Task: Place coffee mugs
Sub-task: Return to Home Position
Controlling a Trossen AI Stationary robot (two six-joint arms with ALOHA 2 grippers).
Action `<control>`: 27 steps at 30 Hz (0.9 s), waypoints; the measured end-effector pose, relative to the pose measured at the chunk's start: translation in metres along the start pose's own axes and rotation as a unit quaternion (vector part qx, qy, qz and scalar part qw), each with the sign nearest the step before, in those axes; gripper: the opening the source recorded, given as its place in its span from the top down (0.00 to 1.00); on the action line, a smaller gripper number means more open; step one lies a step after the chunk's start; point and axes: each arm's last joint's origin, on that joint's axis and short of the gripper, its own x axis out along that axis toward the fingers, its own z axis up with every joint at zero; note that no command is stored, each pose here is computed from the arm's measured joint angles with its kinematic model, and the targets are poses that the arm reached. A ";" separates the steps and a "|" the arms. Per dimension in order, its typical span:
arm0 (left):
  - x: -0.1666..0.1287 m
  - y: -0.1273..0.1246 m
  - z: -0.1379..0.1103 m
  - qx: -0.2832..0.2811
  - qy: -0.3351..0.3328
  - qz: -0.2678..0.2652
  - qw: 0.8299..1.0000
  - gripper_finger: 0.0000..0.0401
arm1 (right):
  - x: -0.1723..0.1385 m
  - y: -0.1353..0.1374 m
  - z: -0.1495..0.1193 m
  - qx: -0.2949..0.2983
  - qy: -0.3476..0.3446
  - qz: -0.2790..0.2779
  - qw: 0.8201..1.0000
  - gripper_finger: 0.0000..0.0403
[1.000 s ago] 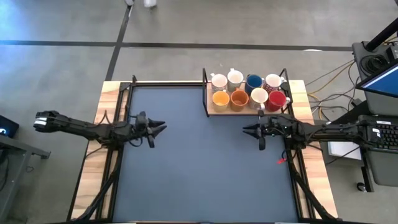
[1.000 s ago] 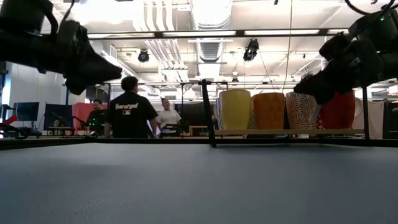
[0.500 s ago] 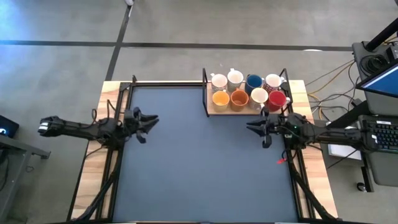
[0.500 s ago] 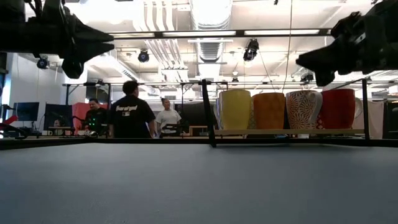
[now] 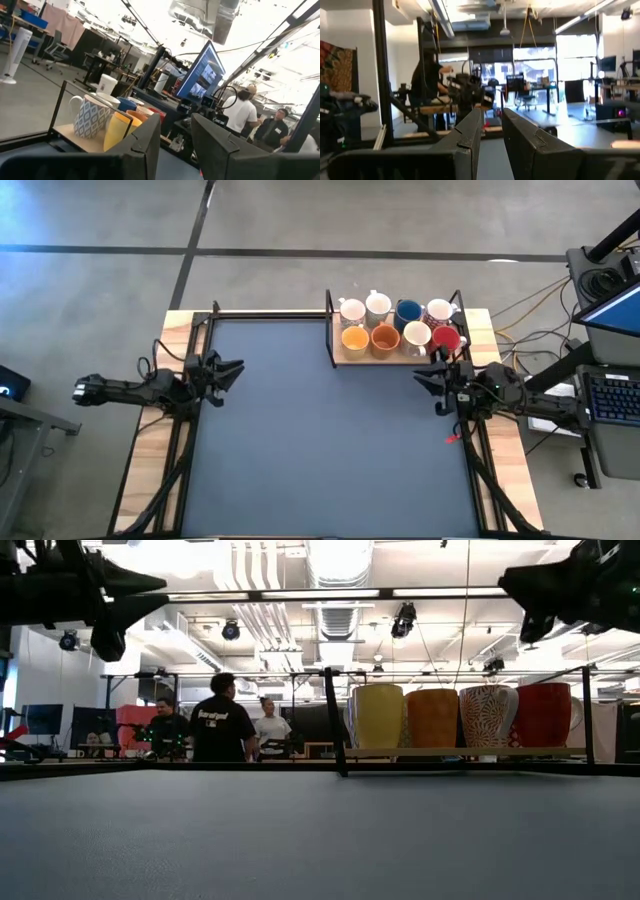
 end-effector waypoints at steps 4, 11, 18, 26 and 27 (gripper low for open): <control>-0.004 0.004 -0.004 -0.001 -0.003 0.000 1.000 0.77 | -0.002 0.001 0.004 -0.004 -0.021 0.002 1.000 0.83; -0.006 0.006 -0.005 0.003 0.002 0.005 1.000 0.77 | -0.005 0.002 0.007 -0.007 -0.036 0.003 0.999 0.83; -0.007 0.006 -0.004 0.001 -0.003 0.004 1.000 0.77 | -0.007 0.002 0.010 -0.010 -0.052 0.005 0.999 0.83; -0.006 0.006 -0.004 0.003 0.000 0.005 1.000 0.77 | -0.006 0.002 0.009 -0.009 -0.046 0.004 0.999 0.83; -0.006 0.006 -0.004 0.003 0.001 0.005 1.000 0.77 | -0.006 0.002 0.009 -0.009 -0.044 0.004 0.999 0.83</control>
